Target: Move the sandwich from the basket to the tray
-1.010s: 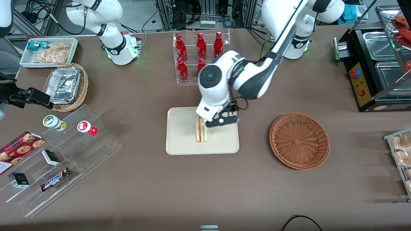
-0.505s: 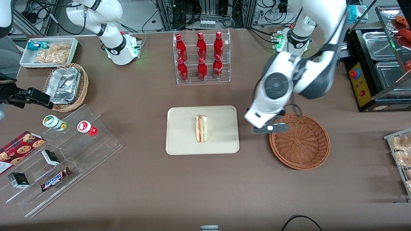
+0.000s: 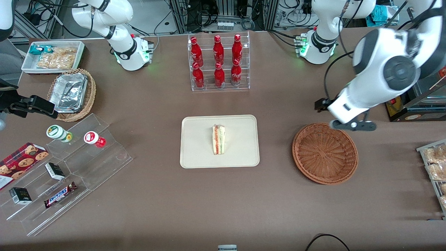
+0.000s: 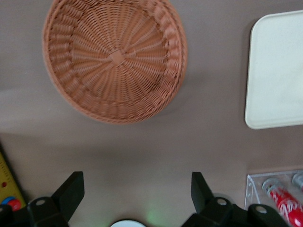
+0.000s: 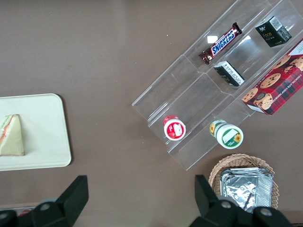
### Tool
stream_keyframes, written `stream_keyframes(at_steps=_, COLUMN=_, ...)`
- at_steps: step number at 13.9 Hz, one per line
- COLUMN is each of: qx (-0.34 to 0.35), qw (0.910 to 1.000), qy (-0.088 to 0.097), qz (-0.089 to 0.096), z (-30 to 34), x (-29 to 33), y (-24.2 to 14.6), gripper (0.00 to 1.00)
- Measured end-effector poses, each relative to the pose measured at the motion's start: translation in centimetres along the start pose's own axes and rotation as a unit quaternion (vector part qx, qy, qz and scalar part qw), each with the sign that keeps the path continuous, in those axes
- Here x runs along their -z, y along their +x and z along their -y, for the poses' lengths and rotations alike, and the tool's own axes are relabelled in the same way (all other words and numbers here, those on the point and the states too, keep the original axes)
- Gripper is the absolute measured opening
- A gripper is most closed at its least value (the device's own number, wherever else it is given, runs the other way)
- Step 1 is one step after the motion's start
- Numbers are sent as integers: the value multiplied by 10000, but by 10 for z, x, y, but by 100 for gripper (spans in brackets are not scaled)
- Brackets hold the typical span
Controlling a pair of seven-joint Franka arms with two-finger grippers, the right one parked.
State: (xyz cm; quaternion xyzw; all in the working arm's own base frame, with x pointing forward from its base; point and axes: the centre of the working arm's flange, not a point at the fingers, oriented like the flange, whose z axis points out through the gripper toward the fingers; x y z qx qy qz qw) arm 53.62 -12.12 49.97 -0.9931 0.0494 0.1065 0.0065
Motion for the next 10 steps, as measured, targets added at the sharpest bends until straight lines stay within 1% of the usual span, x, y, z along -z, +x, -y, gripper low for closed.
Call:
stream_keyframes(at_steps=2, qx=104, qw=9999, qy=-39, qz=-102, z=20, x=21, y=-13, gripper=100)
stream_keyframes(at_steps=4, qx=58, qw=9998, qy=-73, qz=-168, z=43, x=43, y=-28, gripper=100)
stream_keyframes(at_steps=5, qx=79, qw=9997, qy=-88, qz=-229, z=55, x=58, y=-34, gripper=100)
stream_keyframes(at_steps=7, qx=182, qw=9988, qy=-115, qz=-444, z=75, x=83, y=-38, gripper=100)
stream_keyframes(at_steps=8, qx=240, qw=9983, qy=-125, qz=-519, z=82, x=90, y=-38, gripper=100)
stream_keyframes(at_steps=10, qx=338, qw=9976, qy=-140, qz=-596, z=93, x=97, y=-38, gripper=100)
